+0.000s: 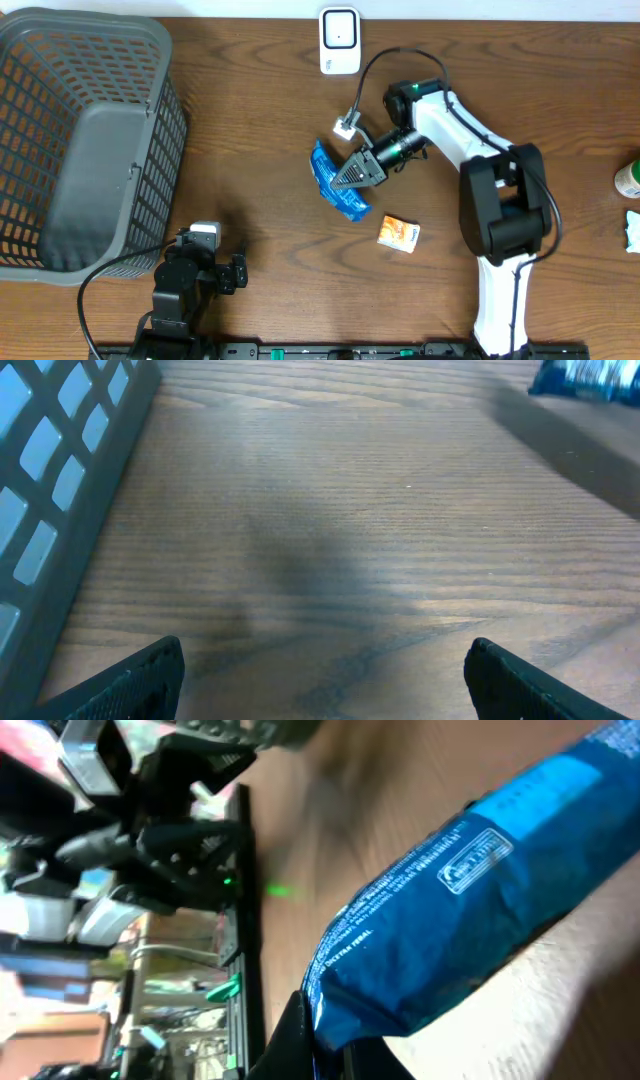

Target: Scan the item barcode

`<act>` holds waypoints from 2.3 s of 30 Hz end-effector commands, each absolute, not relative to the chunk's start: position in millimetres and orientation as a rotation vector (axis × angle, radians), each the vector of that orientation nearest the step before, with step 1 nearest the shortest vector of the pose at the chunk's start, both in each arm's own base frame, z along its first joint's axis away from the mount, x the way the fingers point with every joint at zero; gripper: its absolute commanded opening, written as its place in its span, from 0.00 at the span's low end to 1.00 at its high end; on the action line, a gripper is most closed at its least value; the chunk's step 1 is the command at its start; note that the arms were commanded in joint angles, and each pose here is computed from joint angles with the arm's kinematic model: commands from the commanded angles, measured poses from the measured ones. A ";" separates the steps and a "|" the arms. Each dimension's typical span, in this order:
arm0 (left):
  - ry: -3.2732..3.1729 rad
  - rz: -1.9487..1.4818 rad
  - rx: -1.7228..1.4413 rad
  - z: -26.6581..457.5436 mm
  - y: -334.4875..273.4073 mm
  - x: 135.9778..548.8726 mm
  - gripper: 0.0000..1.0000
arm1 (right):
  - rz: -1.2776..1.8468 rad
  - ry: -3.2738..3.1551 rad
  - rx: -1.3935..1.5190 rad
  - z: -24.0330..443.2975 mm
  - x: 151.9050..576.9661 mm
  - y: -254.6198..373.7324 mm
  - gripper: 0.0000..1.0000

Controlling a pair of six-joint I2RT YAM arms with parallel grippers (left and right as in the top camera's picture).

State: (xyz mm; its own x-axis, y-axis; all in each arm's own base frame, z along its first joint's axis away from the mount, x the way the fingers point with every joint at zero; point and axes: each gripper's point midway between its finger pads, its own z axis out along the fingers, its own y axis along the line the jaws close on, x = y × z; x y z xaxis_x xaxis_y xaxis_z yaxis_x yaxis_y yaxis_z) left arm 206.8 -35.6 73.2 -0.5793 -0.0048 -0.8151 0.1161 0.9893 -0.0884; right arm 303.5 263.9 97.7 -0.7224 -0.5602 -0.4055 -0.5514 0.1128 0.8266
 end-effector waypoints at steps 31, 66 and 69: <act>2.194 -0.159 0.071 67.2 -34.8 205.4 0.90 | -1.545 -2.570 0.849 -10.8 305.1 157.6 0.01; 2.194 -0.159 0.071 67.2 -34.8 205.4 0.90 | -0.895 -2.658 1.102 -69.9 296.5 206.8 0.01; 2.194 -0.160 0.071 67.2 -34.8 205.4 0.90 | -0.956 -2.658 1.090 -64.5 299.7 211.6 0.01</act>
State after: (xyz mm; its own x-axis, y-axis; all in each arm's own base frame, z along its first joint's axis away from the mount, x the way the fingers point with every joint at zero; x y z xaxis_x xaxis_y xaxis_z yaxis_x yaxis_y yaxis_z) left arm 206.7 -35.6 73.1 -0.5796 -0.0048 -0.8149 0.1161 0.9893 -0.0884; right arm 315.1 244.1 -5.2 -0.7495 -0.5863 -0.3074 -0.5949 0.3928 0.7013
